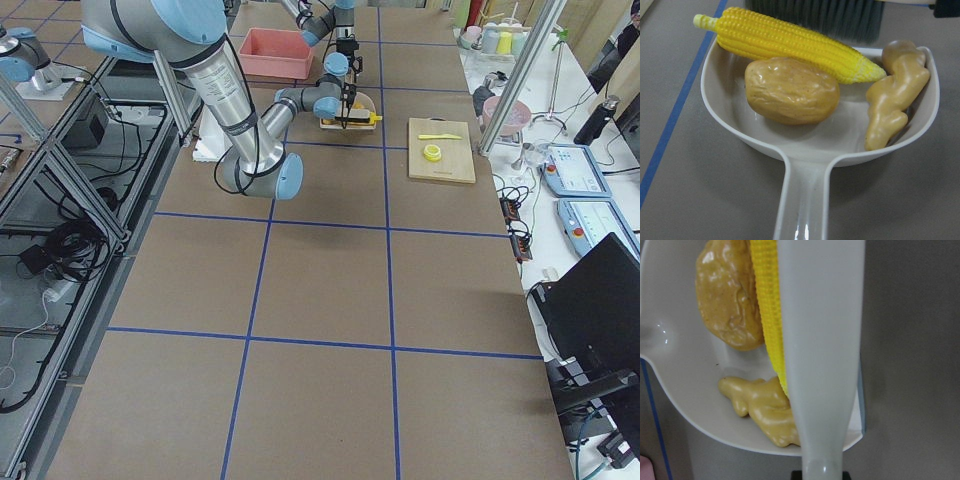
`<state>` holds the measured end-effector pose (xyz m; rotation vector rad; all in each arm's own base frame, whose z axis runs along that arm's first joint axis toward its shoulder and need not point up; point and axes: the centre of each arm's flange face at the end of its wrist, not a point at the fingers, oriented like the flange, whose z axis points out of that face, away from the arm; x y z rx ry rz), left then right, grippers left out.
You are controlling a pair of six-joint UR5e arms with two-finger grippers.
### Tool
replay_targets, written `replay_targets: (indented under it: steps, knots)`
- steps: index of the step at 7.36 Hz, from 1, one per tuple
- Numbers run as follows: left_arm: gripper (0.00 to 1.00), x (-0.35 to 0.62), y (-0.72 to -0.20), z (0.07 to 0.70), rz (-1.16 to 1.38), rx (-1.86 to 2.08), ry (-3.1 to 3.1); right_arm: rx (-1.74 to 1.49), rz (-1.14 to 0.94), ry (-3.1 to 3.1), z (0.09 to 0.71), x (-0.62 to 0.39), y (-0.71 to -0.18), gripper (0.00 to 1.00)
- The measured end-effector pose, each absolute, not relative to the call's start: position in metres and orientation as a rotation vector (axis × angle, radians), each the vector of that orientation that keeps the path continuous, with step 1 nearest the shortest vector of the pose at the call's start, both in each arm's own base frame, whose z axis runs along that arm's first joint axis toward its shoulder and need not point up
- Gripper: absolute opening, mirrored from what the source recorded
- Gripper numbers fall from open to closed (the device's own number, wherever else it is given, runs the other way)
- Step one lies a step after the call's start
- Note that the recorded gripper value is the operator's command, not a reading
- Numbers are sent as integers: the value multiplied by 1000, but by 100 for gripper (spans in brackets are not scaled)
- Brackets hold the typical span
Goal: Sweep and dump trash into bin
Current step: 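Push the corn, potato and ginger into the dustpan with the brush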
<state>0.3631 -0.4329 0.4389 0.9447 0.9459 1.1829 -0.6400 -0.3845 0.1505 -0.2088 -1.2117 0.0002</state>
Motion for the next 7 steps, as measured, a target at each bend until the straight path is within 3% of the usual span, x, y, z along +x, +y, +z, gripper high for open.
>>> replay_targets:
  steps: [7]
  knots:
    - [88,362,-432,440,1180,943,945,-266,-38,-1124,185,-636,-395,0]
